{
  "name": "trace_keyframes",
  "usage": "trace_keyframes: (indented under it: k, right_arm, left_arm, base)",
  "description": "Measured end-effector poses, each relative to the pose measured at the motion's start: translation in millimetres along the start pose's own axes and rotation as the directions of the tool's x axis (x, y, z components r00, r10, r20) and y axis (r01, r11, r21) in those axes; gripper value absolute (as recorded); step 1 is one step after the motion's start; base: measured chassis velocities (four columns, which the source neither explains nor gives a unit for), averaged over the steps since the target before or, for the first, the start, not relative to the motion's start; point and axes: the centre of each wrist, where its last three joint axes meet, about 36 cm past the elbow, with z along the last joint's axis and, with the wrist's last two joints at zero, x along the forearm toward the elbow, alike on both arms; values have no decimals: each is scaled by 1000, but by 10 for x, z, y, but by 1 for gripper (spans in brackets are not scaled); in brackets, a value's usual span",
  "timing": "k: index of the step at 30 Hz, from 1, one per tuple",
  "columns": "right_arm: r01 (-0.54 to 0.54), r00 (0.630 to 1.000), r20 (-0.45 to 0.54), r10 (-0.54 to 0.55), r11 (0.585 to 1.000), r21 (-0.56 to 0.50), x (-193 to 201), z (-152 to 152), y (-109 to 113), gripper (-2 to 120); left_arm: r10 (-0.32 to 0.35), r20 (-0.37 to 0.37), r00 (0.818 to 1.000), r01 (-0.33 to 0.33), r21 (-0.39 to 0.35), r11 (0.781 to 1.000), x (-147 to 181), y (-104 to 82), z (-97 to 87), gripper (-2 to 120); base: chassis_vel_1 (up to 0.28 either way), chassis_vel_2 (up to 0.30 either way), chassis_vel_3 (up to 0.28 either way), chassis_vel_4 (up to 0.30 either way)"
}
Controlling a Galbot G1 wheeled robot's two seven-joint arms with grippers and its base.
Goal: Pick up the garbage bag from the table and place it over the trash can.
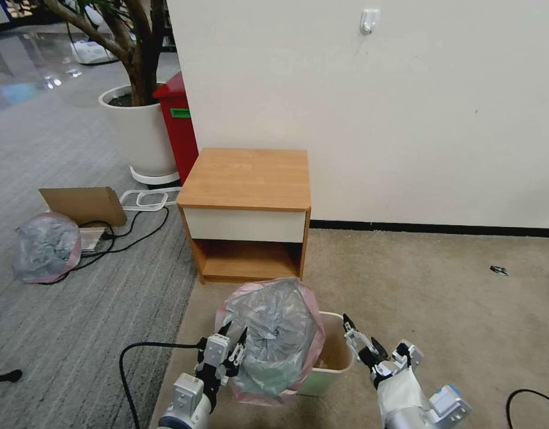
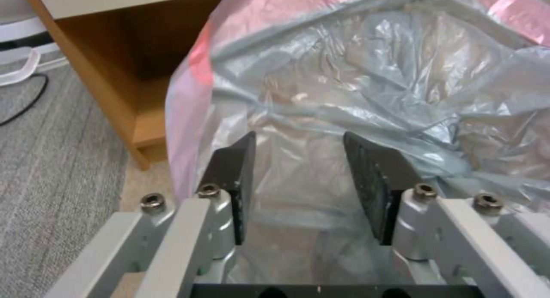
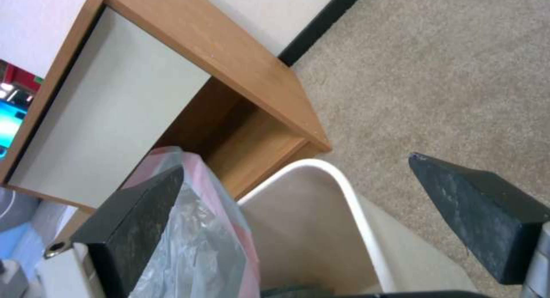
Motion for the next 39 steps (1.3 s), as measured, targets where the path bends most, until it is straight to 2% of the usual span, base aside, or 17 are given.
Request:
trace_keyframes:
  k: [5, 15, 30, 33, 37, 39]
  right_arm:
    - [2, 1000, -1, -2, 1000, 1, -4, 10, 7, 100]
    - [-9, 1000, 2, 9, 1000, 12, 12, 82, -56, 100]
    - [-32, 999, 11, 32, 999, 16, 16, 111, -121, 100]
    - [-35, 999, 14, 34, 999, 18, 10, 104, -132, 100]
    - [-26, 999, 24, 25, 999, 24, -24, 75, -121, 100]
    - [-23, 999, 26, 22, 999, 28, -33, 68, -116, 100]
  left_arm:
    - [8, -10, 1000, -8, 8, 1000, -48, -35, 36, 46]
    - [11, -38, 999, -10, 30, 1000, -244, -80, 76, 46]
    - [18, -169, 985, -2, 94, 996, -407, -250, 30, 45]
    - [10, -175, 984, 7, 92, 996, -454, -264, 28, 38]
    - [6, -172, 985, 10, 89, 996, -493, -285, 32, 20]
    - [6, -171, 985, 10, 89, 996, -493, -285, 34, 16]
  base:
    - [0, 0, 0, 0]
    - [0, 0, 0, 0]
    - [0, 0, 0, 0]
    - [0, 0, 0, 0]
    - [0, 0, 0, 0]
    - [0, 0, 0, 0]
